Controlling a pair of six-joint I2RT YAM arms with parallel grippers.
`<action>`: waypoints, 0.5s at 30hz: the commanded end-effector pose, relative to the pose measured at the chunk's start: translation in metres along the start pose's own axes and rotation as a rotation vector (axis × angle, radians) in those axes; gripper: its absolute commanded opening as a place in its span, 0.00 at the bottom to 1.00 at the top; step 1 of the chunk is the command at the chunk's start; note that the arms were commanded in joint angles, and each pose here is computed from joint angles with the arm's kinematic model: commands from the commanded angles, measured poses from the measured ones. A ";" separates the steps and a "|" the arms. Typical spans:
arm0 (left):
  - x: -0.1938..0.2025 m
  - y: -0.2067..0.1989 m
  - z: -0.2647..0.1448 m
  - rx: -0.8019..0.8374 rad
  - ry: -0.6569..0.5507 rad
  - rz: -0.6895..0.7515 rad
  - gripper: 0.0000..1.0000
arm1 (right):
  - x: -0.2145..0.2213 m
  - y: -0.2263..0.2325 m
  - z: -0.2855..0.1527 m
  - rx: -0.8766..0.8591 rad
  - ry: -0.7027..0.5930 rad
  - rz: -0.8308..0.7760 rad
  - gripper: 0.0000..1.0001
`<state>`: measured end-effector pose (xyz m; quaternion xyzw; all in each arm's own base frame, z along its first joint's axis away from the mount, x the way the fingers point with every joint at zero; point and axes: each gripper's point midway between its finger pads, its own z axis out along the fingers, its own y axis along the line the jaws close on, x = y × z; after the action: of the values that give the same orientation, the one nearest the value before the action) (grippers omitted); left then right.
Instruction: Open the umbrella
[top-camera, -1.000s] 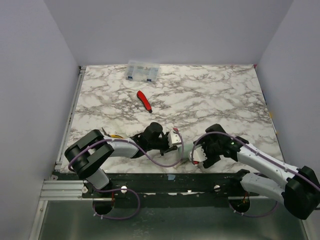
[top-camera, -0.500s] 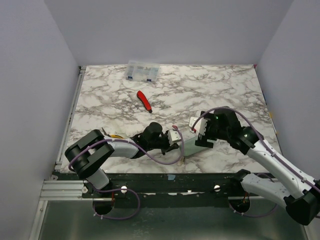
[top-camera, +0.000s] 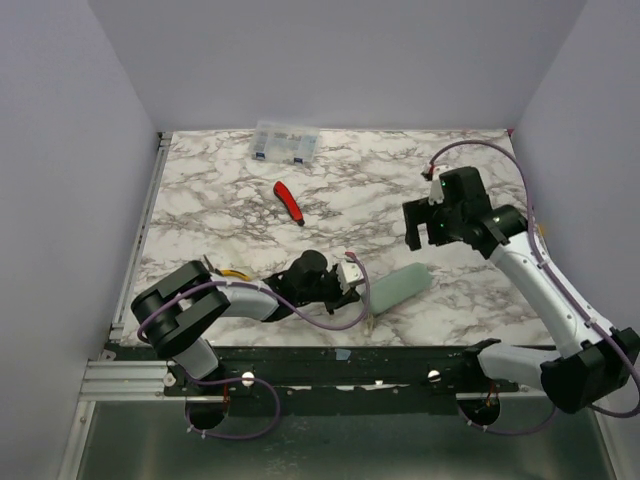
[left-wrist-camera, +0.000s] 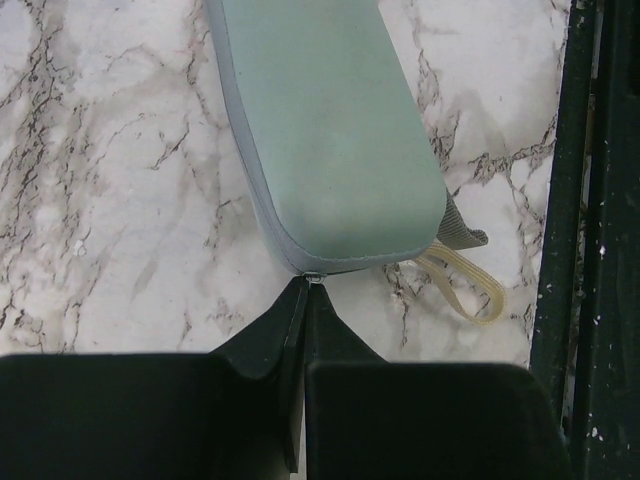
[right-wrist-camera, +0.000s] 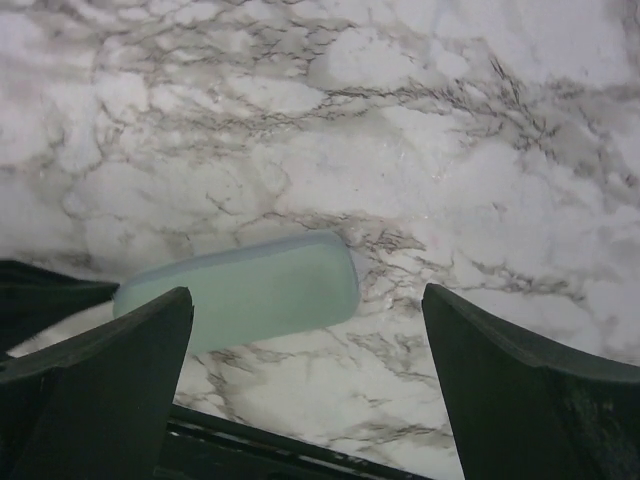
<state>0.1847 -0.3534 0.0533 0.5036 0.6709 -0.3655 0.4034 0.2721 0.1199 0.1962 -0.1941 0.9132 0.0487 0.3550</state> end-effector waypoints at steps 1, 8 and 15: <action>-0.005 -0.001 0.006 -0.023 -0.027 -0.028 0.00 | 0.028 -0.011 0.006 -0.001 0.206 0.487 1.00; -0.010 -0.002 0.017 -0.047 -0.029 -0.087 0.00 | 0.081 -0.012 0.025 -0.111 0.437 0.867 1.00; -0.024 -0.033 0.029 0.018 -0.057 -0.041 0.00 | 0.103 0.013 0.041 -0.236 0.478 0.912 1.00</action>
<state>0.1708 -0.3708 0.0440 0.4768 0.6977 -0.3717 0.3844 0.2276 0.0866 0.0983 0.1741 0.9631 0.1905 0.0767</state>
